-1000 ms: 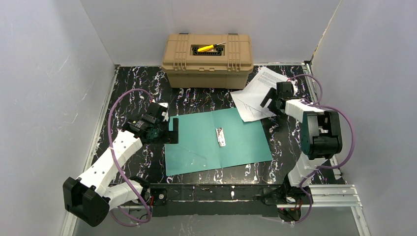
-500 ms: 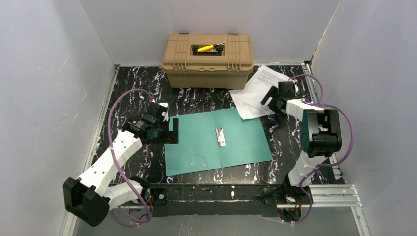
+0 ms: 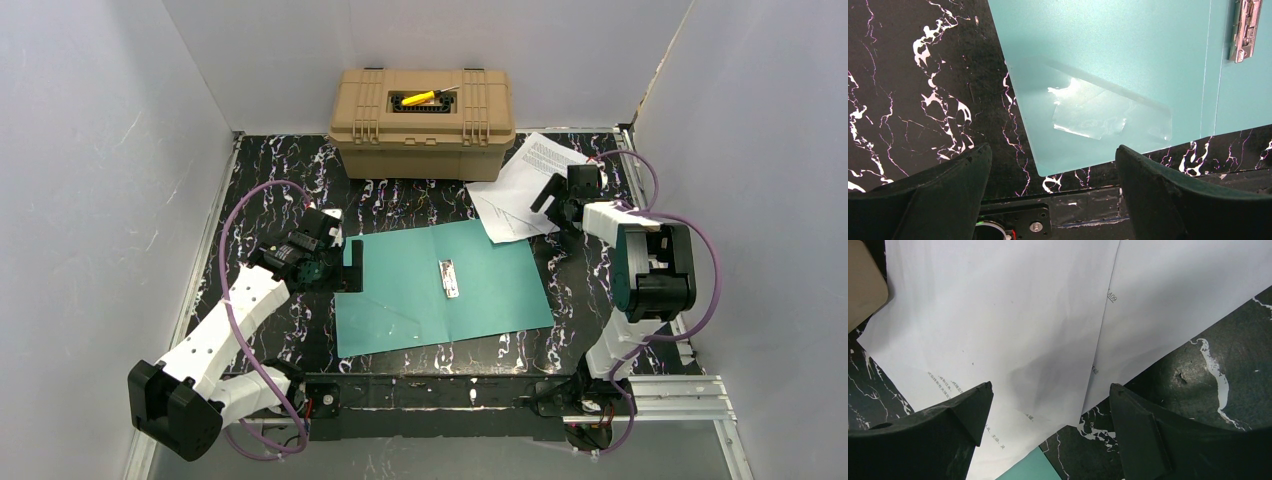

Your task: Put the files into the folder

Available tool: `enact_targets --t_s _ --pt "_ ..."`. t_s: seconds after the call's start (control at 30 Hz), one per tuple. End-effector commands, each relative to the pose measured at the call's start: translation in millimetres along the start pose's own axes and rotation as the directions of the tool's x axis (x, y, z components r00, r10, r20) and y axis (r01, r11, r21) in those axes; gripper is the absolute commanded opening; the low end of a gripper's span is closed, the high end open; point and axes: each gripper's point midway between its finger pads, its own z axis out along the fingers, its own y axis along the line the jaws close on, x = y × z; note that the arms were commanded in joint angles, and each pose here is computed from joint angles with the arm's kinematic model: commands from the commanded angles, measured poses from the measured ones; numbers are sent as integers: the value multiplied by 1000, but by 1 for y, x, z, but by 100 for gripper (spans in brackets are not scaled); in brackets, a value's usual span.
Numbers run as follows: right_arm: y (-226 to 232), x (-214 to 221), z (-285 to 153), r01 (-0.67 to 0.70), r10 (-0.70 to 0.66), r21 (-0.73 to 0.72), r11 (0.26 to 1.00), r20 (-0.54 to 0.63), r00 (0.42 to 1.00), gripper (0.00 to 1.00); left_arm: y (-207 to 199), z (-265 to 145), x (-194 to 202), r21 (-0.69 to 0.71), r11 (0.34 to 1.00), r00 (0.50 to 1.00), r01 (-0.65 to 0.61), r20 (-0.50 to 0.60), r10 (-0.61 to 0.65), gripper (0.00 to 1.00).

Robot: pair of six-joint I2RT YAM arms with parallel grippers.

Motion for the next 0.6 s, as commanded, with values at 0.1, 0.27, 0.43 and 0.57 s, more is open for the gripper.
enact_targets --t_s 0.1,0.27,0.43,0.57 --pt "18 -36 -11 -8 13 -51 999 106 994 94 3 0 4 -10 1000 1000 -5 -9 5 93" --pt "14 -29 -5 -16 20 -42 999 89 996 93 3 0 4 -10 1000 1000 -5 -9 5 93" --pt "16 -27 1 -27 33 -63 998 96 995 89 3 0 4 -10 1000 1000 -6 -11 6 93" --pt "17 -23 5 -35 42 -74 997 87 995 87 3 1 5 -11 1000 1000 -5 -13 5 93"
